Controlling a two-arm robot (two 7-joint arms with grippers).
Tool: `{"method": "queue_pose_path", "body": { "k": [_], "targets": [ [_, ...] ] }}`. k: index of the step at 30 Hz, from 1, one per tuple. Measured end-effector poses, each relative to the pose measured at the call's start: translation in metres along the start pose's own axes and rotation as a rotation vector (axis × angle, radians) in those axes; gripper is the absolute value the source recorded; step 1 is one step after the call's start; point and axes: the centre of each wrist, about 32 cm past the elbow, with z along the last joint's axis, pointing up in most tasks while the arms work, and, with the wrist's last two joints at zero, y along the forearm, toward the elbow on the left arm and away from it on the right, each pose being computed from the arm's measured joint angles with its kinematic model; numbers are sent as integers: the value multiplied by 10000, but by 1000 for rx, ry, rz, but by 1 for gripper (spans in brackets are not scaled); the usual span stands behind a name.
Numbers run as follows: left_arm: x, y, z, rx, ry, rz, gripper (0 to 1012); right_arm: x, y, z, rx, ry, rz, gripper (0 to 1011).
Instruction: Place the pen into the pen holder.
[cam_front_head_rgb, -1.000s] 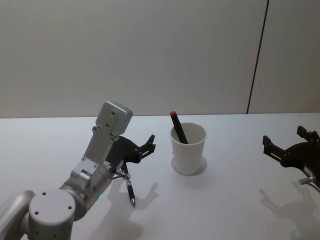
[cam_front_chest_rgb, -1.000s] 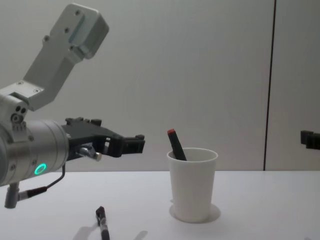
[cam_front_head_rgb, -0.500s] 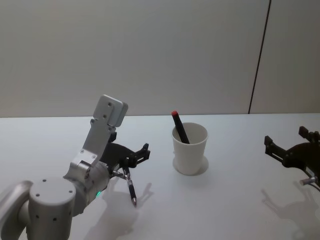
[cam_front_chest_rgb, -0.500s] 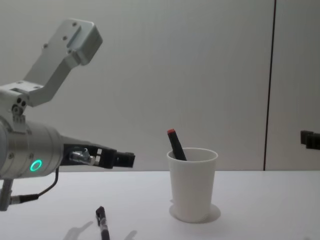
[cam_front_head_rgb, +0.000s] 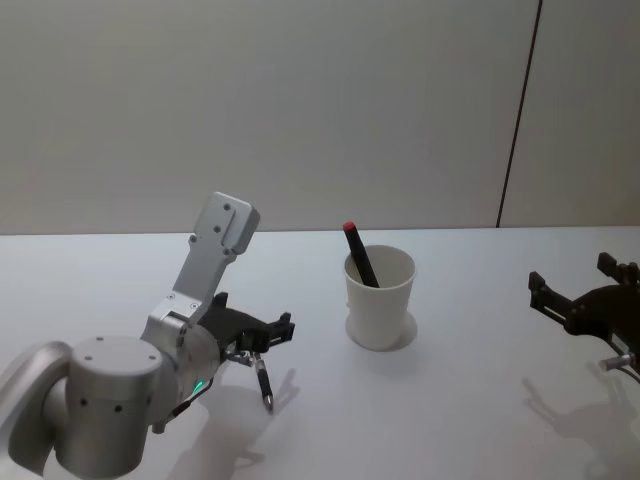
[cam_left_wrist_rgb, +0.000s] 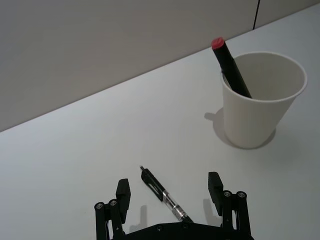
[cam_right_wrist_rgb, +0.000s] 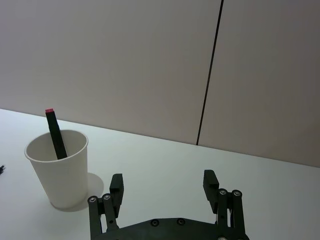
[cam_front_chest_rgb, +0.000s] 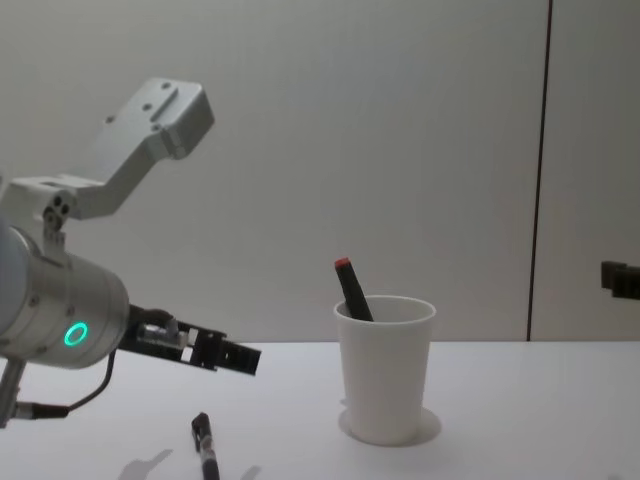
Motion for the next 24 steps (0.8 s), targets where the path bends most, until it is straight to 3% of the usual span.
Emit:
{"method": "queue_pose_path", "body": {
  "k": [11,24],
  "targets": [
    [-80,-92,85,153,1,64,1003,0,0,0,0,0,0,1002],
    [-188,-247,106,270,2,139,1003,0,0,0,0,0,0,1002]
  ]
}}
